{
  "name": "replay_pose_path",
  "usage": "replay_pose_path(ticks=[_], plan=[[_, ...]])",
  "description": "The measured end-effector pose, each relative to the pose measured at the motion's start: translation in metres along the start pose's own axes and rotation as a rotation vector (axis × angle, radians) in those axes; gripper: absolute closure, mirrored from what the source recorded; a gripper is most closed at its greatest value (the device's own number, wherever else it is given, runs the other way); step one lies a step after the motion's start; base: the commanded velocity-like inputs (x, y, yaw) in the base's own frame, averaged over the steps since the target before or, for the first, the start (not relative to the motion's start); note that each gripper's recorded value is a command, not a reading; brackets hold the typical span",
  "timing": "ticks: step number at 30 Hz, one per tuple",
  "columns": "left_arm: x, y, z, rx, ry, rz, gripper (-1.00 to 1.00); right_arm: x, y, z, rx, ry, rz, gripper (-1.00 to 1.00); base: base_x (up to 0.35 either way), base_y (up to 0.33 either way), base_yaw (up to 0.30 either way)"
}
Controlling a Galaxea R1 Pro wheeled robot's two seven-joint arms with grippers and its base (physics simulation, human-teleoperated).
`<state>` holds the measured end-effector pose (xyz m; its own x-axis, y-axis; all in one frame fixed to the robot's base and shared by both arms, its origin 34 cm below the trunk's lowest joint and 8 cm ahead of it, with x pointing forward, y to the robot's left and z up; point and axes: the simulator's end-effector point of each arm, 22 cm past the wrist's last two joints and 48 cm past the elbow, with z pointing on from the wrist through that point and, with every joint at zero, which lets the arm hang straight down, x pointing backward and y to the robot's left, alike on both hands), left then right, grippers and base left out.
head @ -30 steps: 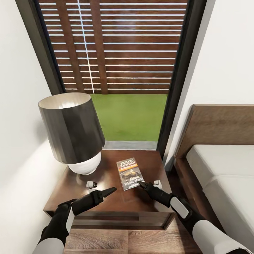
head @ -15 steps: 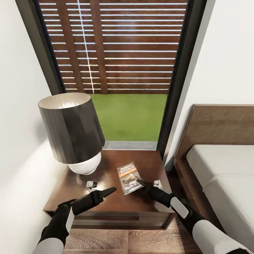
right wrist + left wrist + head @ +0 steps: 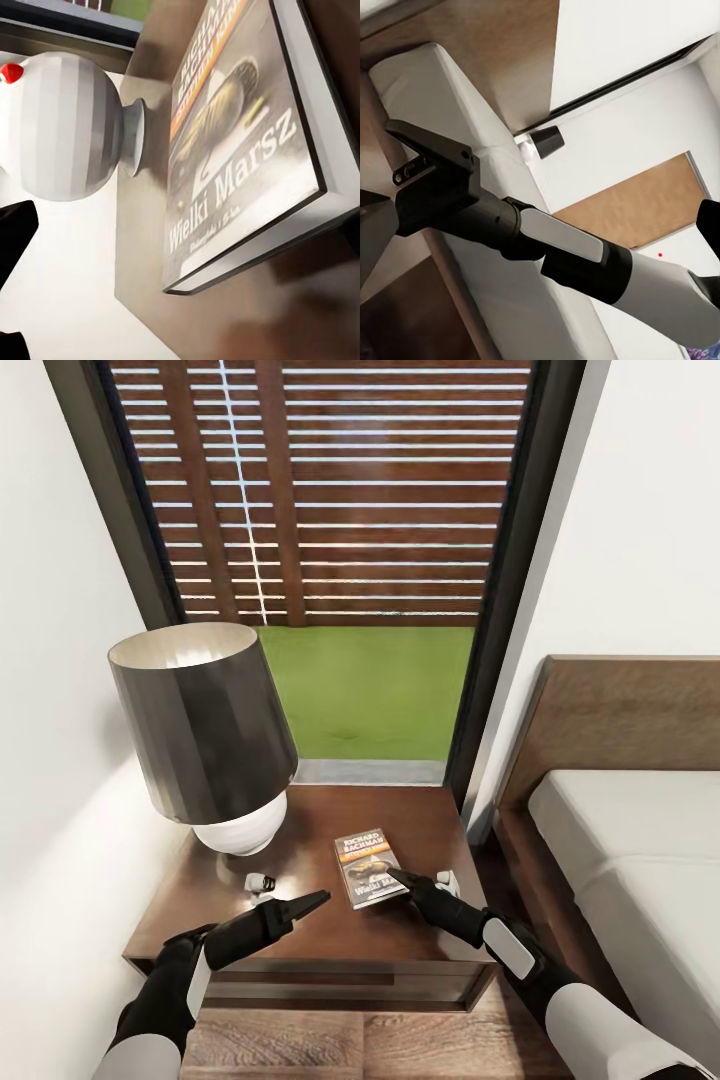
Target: In the bedroom, move the book from the bed onto either nightstand, and place the two sandals side by side next to the bed.
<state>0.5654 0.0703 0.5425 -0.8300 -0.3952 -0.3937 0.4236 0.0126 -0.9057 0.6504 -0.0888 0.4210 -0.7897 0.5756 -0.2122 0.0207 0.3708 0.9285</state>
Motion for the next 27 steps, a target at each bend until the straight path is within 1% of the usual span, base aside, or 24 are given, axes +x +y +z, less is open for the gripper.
replay_pose_path(ticks=[27], plan=[[0.0000, -0.0001, -0.0001, 0.000, -0.001, 0.000, -1.00, 0.0000, 0.0000, 0.0000, 0.000, 0.000, 0.000, -1.00, 0.006, 0.000, 0.000]])
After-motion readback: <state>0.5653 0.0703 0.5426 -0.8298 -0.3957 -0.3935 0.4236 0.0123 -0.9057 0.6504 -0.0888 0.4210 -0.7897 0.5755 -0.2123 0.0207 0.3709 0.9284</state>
